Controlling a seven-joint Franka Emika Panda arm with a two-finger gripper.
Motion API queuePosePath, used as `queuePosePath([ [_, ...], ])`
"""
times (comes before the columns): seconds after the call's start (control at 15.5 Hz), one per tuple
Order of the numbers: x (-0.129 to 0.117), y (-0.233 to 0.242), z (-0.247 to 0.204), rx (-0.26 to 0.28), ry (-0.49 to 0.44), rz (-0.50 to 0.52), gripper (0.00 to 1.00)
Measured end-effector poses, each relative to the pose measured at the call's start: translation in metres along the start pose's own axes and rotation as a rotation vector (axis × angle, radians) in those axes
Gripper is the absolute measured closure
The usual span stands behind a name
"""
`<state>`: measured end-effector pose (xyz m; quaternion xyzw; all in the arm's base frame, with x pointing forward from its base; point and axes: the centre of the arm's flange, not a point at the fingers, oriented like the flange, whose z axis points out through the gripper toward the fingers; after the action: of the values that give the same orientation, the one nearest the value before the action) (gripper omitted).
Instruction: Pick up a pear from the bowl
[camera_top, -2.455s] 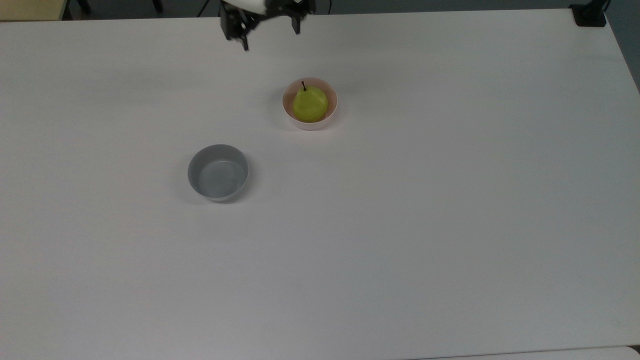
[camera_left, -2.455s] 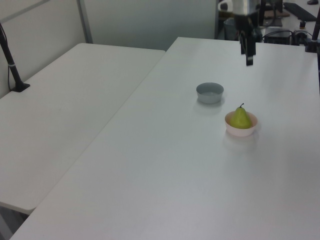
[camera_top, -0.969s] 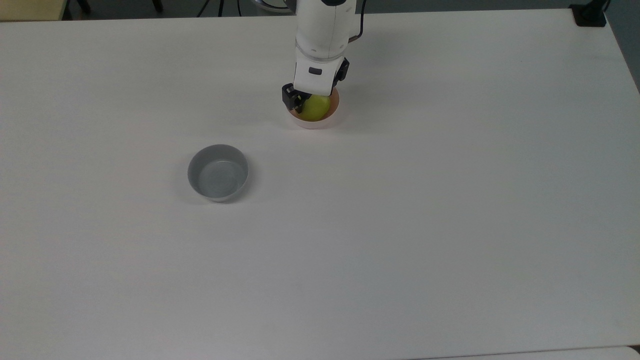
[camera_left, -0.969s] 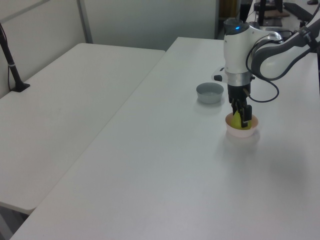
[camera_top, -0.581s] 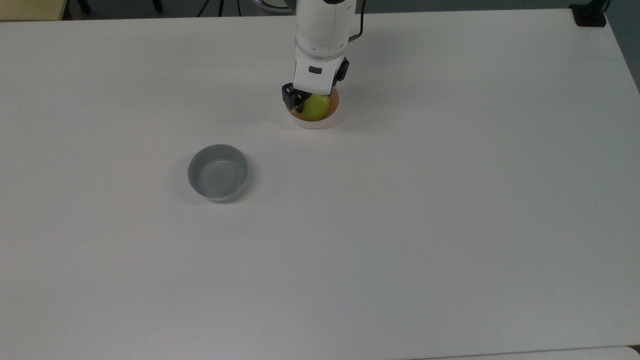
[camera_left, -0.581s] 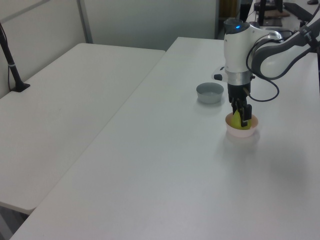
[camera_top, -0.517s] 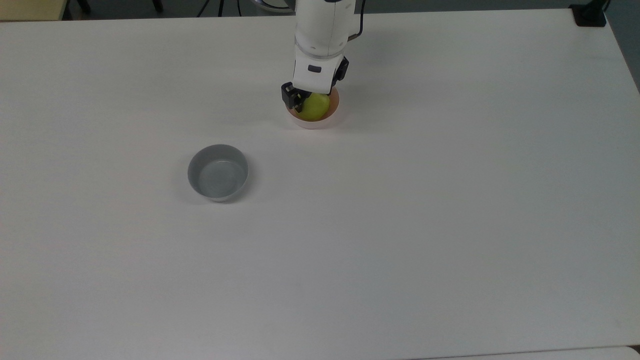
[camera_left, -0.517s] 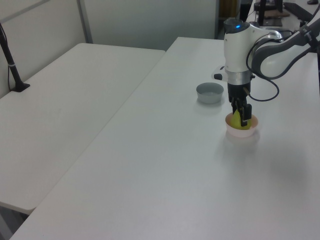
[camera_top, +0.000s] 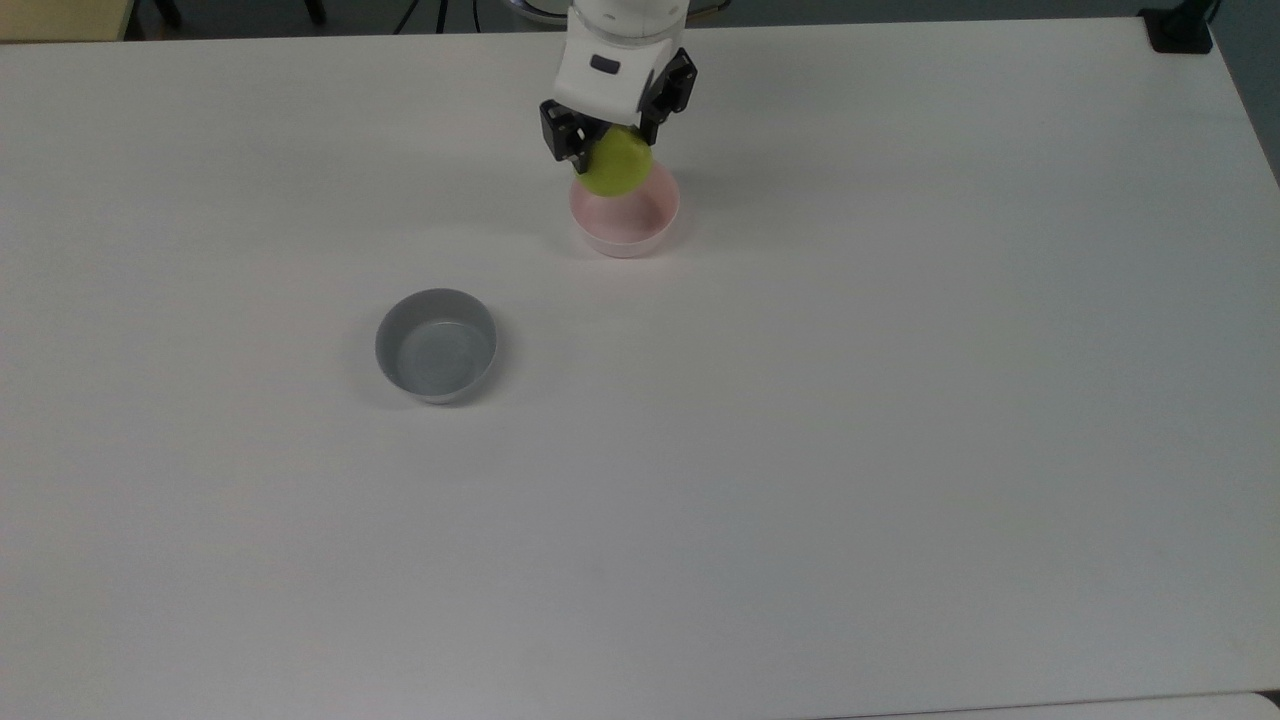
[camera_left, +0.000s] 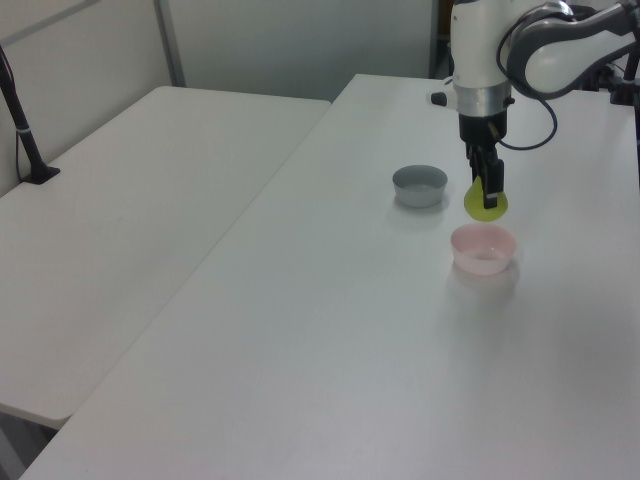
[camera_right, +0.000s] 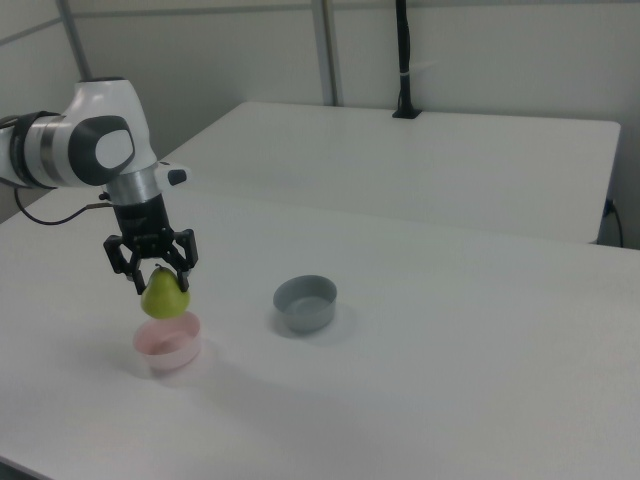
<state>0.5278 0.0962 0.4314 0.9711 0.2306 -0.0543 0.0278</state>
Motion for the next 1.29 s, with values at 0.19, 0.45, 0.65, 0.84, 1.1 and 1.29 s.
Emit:
queuePosePath([
  [0.19,-0.011,0.034,0.004,0.008,-0.007,0.188,0.24],
  [0.45,-0.05,0.125,0.021,0.002,-0.033,0.39,0.24],
  [0.65,-0.06,0.163,0.052,0.001,-0.029,0.439,0.24],
  [0.84,-0.06,0.184,0.089,0.001,-0.037,0.455,0.24],
  [1.1,-0.056,0.189,0.105,-0.005,-0.047,0.452,0.24],
  [1.29,-0.057,0.19,0.105,-0.009,-0.047,0.451,0.07],
])
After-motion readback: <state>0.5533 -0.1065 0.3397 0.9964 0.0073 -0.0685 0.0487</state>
